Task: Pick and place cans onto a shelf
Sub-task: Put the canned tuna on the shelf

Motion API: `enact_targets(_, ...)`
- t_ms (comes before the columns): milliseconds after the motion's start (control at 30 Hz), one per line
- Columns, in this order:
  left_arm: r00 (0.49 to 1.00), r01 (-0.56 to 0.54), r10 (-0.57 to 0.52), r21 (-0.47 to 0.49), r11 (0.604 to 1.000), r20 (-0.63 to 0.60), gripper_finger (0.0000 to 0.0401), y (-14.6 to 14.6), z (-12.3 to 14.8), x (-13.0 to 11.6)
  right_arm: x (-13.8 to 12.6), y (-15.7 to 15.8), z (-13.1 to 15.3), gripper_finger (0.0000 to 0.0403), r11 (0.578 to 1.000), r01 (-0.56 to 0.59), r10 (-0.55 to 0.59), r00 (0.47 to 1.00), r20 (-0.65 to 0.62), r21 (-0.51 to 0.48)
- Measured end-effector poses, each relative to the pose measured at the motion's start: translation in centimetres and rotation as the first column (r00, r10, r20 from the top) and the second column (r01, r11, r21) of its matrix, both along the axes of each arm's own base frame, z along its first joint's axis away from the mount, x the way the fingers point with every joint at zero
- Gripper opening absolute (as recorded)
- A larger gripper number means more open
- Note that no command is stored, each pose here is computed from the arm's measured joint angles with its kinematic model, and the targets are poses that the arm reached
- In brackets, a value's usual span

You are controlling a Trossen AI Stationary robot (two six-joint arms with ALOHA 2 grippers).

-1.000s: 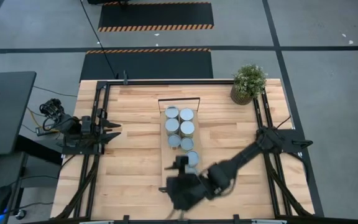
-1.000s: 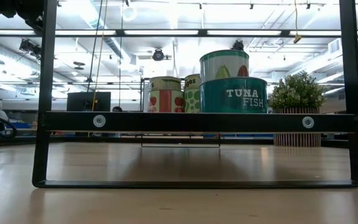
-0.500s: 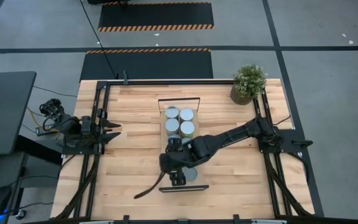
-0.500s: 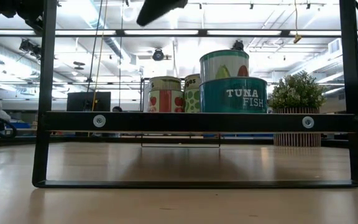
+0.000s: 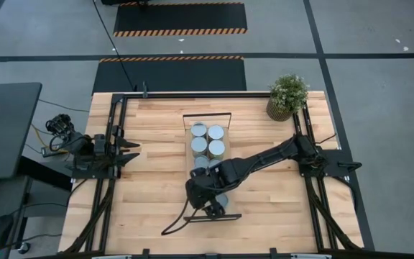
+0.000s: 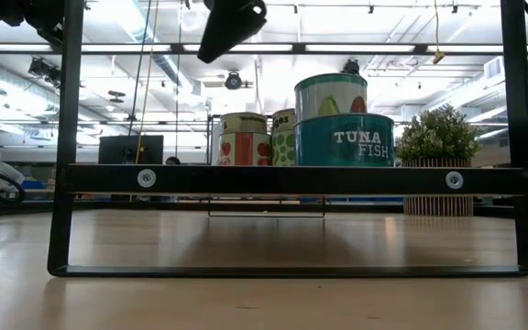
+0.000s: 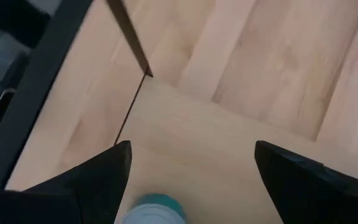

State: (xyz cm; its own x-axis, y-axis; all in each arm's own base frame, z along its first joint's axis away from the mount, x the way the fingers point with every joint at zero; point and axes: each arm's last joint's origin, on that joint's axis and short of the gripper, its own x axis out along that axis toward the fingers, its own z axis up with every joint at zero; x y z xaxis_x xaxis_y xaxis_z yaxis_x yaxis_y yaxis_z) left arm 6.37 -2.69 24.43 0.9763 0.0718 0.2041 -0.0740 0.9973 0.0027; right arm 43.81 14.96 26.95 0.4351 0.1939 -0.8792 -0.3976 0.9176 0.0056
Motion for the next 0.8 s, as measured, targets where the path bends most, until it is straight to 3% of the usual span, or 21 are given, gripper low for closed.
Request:
enact_targets(233,1.000,0.000,0.000,0.000,1.000,0.000,0.0142,0.0,0.0,0.0,0.3,-1.0,0.0,0.0348,0.984,-0.173,0.174,0.984,0.026,-0.036)
enact_targets(533,1.000,0.000,0.000,0.000,1.000,0.000,0.0142,0.0,0.0,0.0,0.6,-1.7,0.1,0.0348,0.909,-0.353,0.374,0.926,0.056,-0.222)
enact_targets(633,1.000,0.000,0.000,0.000,1.000,0.000,0.0142,0.0,0.0,0.0,0.8,-1.9,-0.3,0.0348,0.849,-0.417,0.455,0.889,0.050,-0.324)
enact_targets(800,1.000,0.000,0.000,0.000,1.000,0.000,0.0142,0.0,0.0,0.0,1.0,-2.1,-0.6,0.0348,0.692,-0.516,0.592,0.806,-0.012,-0.505)
